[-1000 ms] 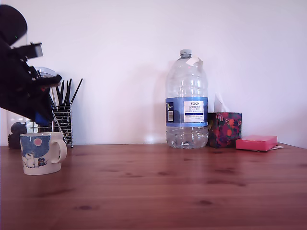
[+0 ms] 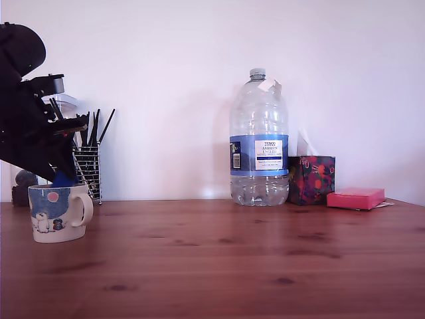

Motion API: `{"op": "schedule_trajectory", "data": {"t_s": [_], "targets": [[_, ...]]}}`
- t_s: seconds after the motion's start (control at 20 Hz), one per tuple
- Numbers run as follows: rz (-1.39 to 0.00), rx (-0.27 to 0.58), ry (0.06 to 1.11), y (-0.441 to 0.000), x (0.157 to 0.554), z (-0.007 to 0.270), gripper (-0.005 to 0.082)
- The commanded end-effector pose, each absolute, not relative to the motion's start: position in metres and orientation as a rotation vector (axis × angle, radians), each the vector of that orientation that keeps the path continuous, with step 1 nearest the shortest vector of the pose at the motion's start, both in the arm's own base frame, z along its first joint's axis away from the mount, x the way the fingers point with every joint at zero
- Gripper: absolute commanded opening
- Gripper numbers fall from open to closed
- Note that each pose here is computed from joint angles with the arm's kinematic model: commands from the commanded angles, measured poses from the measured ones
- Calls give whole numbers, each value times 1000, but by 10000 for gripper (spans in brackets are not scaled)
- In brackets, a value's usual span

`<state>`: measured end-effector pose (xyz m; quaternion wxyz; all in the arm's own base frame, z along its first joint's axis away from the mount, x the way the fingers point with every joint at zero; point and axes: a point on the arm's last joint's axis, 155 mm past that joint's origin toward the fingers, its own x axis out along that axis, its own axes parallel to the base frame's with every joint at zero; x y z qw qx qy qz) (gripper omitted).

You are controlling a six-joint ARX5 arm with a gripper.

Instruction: Pick up the coffee capsules from the table one by one and drop them inside the nearest coffee cup

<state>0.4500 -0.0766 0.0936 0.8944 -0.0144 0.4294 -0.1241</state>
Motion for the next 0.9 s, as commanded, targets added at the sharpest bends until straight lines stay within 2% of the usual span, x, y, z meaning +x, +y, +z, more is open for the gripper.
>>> {"op": "schedule_trajectory", "data": {"t_s": [0.0, 0.35, 0.45, 0.6, 0.85], "targets": [[-263, -25, 887, -78, 452, 92, 355], [-271, -11, 882, -78, 452, 93, 347], [-273, -8, 877, -78, 452, 96, 254], [-275, -7, 854, -78, 449, 110, -22], [-292, 2, 751, -85, 444, 155, -19]]}}
